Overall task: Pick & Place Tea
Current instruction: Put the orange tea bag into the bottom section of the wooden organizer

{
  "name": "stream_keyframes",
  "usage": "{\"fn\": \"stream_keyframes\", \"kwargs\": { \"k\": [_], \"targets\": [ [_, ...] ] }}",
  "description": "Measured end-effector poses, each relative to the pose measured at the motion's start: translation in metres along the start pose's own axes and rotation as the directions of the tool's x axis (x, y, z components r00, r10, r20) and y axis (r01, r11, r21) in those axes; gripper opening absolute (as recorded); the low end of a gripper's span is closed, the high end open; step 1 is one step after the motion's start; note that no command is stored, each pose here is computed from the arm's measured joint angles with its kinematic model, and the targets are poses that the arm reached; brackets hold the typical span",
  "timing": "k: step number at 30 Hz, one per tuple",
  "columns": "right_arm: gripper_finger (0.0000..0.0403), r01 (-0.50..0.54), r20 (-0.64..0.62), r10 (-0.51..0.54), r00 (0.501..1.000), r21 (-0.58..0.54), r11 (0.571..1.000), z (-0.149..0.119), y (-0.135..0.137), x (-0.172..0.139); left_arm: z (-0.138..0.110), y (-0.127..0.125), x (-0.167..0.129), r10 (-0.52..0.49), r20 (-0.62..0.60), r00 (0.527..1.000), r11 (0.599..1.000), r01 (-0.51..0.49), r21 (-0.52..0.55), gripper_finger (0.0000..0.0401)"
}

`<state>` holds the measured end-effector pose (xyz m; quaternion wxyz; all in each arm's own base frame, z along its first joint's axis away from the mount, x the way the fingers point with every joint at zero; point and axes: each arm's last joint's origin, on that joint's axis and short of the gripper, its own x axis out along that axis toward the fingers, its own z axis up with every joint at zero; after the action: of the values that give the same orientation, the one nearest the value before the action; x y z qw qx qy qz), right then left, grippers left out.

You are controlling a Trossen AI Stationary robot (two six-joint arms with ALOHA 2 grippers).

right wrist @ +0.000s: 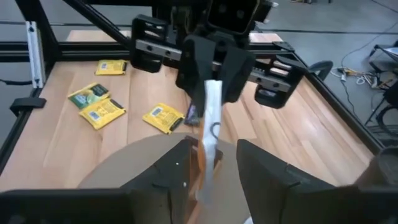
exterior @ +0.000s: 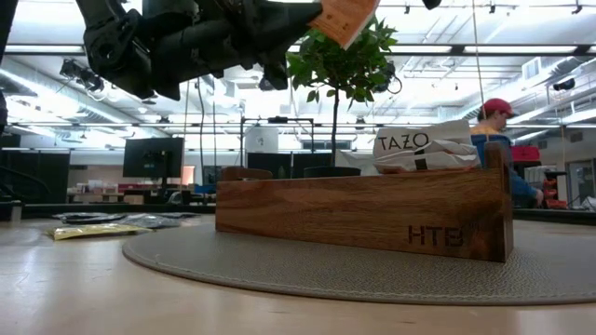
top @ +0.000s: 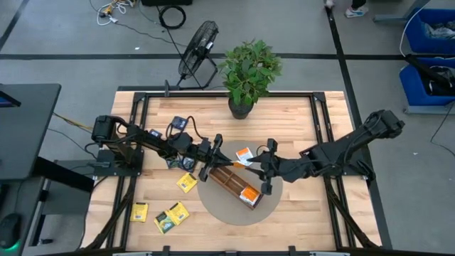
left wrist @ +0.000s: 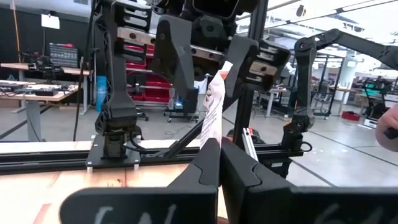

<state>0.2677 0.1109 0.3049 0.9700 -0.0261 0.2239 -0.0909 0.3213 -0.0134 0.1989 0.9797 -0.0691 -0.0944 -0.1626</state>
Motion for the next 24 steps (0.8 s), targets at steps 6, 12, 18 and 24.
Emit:
{"fn": "stream_keyframes", "kwargs": {
  "k": [6, 12, 18, 24],
  "targets": [
    [0.0126, -0.002, 0.023, 0.002, 1.0, 0.027, 1.0, 0.003, 0.0, 0.0, 0.0, 0.0, 0.0, 0.0, -0.002, 1.0, 1.0, 0.0, 0.004, 0.0002],
    [0.005, -0.02, -0.012, 0.021, 1.0, 0.072, 0.997, 0.003, -0.011, 0.007, 0.0, 0.0, 0.0, 0.001, -0.002, 1.0, 1.0, -0.001, 0.003, 0.0002],
    [0.0009, -0.047, -0.025, 0.05, 0.998, 0.116, 0.992, 0.003, -0.016, 0.011, -0.001, 0.0, 0.0, 0.001, -0.005, 1.0, 1.0, -0.001, -0.002, 0.0008],
    [0.0003, -0.055, -0.026, 0.059, 0.998, 0.121, 0.991, 0.003, -0.014, 0.01, -0.001, 0.0, 0.0, 0.001, -0.005, 1.0, 1.0, -0.001, -0.002, 0.0021]
  ]
}}
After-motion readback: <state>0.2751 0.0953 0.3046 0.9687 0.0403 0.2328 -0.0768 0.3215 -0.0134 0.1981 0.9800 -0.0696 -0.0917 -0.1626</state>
